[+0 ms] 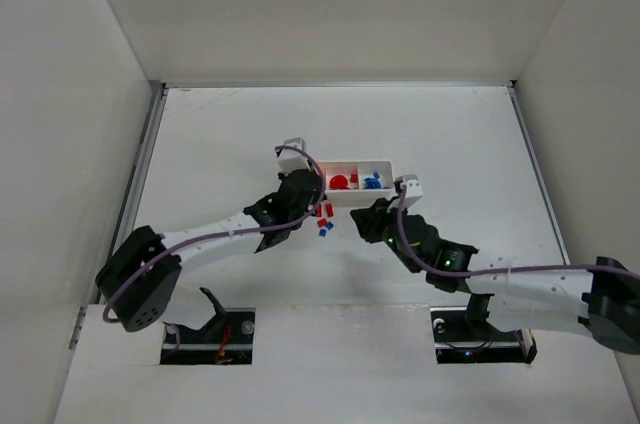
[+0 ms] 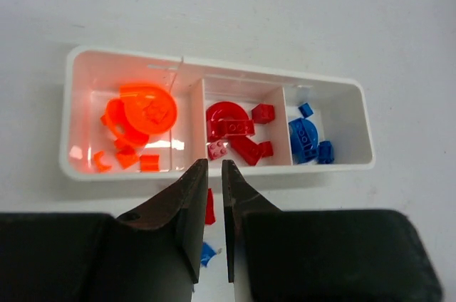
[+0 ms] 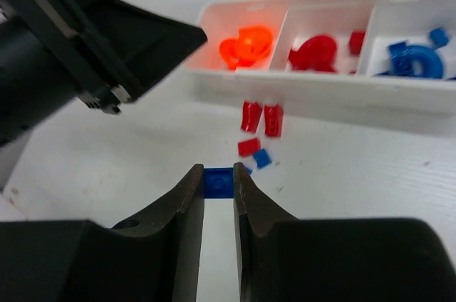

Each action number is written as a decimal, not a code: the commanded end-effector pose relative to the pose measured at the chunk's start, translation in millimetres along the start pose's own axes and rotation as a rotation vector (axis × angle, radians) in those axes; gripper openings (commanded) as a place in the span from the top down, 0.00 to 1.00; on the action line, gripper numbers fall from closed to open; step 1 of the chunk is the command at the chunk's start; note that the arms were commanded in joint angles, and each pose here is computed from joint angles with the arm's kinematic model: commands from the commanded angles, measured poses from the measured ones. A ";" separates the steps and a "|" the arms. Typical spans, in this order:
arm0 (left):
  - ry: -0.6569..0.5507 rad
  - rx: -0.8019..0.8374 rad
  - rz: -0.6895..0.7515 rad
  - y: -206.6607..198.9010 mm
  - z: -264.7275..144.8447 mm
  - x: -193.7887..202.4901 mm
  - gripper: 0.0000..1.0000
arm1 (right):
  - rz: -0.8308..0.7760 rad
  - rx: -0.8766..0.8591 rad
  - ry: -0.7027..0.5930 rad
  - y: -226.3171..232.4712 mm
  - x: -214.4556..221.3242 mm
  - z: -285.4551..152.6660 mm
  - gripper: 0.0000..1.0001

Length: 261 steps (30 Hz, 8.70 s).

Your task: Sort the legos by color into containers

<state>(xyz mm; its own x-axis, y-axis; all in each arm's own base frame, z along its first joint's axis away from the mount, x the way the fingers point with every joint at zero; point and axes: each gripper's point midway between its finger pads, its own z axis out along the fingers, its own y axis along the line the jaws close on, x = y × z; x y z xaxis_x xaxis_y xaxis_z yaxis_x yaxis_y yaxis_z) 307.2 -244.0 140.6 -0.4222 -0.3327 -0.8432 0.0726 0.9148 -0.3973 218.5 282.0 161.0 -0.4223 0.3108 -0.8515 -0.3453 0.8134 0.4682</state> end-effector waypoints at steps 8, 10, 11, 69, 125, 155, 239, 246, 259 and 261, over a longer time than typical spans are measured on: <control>0.039 0.050 0.014 -45.2 68.7 5.7 0.88 | 0.034 0.105 -0.095 -58.2 -63.1 -3.1 0.77; 0.051 0.047 0.018 -46.7 75.6 10.8 0.88 | 0.040 0.127 -0.096 -67.1 -68.5 2.1 0.77; 0.053 0.047 0.019 -48.2 78.5 12.0 0.87 | 0.044 0.133 -0.096 -69.7 -71.0 5.1 0.77; 0.131 -0.079 0.184 24.3 36.2 83.8 0.73 | -0.036 0.163 0.007 -45.2 -4.8 37.7 0.61; 0.068 0.032 -0.038 -14.8 66.4 3.7 0.66 | -0.157 0.109 0.157 1.4 109.2 51.6 0.44; 0.055 -0.009 -0.038 76.9 -35.5 52.8 0.67 | -0.347 0.260 0.180 -29.1 142.5 89.0 0.72; 0.078 -0.049 0.253 -9.4 30.2 78.8 0.61 | -0.072 0.363 -0.056 -121.0 -69.5 84.2 0.58; 0.090 -0.091 0.279 -9.9 35.2 84.4 0.67 | -0.069 0.349 -0.065 -115.6 -68.1 78.3 0.52; 0.055 -0.164 0.282 -2.9 31.6 88.8 0.71 | -0.066 0.327 -0.072 -108.4 -66.4 71.7 0.52; 0.070 -0.165 0.289 -1.8 34.0 93.8 0.71 | -0.067 0.322 -0.071 -106.6 -66.0 71.4 0.52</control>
<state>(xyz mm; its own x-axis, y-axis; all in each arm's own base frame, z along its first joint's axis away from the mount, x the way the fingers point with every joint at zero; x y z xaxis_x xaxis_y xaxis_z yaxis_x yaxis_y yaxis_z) 292.2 -279.6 42.1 -0.4883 -0.0142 -0.8726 0.0799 0.9949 -0.0608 343.7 205.2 134.0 -0.3838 0.2493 -0.8891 -0.0628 0.9536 0.2944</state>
